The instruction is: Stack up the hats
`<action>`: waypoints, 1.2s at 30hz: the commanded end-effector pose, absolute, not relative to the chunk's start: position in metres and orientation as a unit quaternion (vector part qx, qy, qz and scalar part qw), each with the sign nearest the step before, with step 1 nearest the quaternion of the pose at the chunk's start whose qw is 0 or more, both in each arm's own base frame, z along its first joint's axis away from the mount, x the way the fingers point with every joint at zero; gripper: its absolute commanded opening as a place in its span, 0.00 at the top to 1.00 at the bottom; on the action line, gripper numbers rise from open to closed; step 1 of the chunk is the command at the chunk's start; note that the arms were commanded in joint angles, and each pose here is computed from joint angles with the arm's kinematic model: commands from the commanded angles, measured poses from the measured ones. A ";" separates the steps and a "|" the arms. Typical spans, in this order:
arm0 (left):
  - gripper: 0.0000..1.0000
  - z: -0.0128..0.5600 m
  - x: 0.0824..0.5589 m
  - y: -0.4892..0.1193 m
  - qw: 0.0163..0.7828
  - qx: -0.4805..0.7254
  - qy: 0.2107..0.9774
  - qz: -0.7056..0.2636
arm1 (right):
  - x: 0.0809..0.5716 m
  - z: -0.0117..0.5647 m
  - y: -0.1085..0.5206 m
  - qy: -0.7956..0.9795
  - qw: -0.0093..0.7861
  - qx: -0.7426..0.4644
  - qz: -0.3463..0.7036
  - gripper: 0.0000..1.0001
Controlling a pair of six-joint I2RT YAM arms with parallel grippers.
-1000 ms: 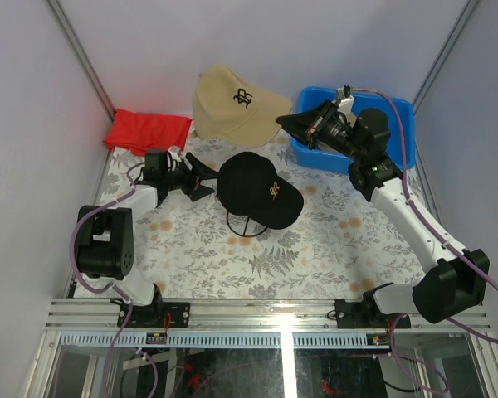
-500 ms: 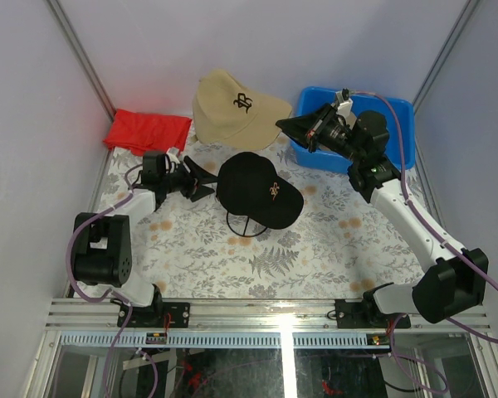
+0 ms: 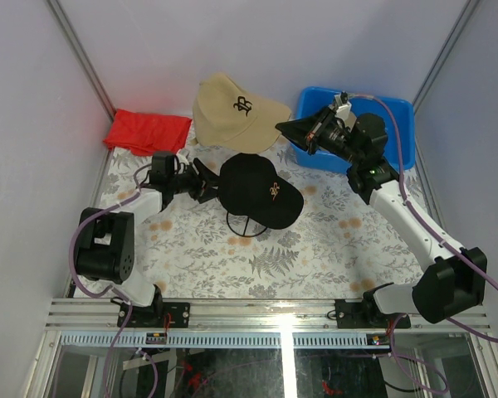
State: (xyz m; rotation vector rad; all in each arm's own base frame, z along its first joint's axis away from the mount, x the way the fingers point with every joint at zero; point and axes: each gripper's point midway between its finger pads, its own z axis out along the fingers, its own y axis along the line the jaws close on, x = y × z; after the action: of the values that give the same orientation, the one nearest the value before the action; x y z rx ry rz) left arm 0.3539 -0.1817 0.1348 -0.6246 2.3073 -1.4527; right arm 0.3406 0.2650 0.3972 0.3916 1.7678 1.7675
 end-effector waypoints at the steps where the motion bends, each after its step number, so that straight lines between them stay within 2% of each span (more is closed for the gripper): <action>1: 0.54 0.145 0.365 -0.199 0.184 -0.191 0.809 -0.525 | 0.327 0.419 0.263 0.643 0.314 0.114 0.690 1.00; 3: 0.66 0.139 0.364 -0.199 0.180 -0.197 0.812 -0.519 | 0.326 0.414 0.263 0.647 0.308 0.118 0.688 1.00; 6: 0.76 0.129 0.360 -0.195 0.179 -0.209 0.819 -0.503 | 0.323 0.404 0.263 0.650 0.292 0.127 0.690 1.00; 15: 0.90 0.110 0.348 -0.188 0.171 -0.229 0.825 -0.487 | 0.311 0.363 0.264 0.659 0.229 0.159 0.698 1.00; 29: 0.92 0.108 0.351 -0.189 0.168 -0.233 0.825 -0.487 | 0.284 0.277 0.258 0.696 0.095 0.221 0.677 1.00; 36: 0.93 0.102 0.349 -0.189 0.161 -0.235 0.827 -0.485 | 0.274 0.253 0.231 0.719 0.069 0.225 0.654 1.00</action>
State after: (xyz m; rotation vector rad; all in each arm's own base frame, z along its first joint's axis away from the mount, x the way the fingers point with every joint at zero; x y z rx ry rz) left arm 0.3463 -0.1922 0.1109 -0.6714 2.3670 -1.4148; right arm 0.2969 0.2410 0.2554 0.7630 2.0636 1.9330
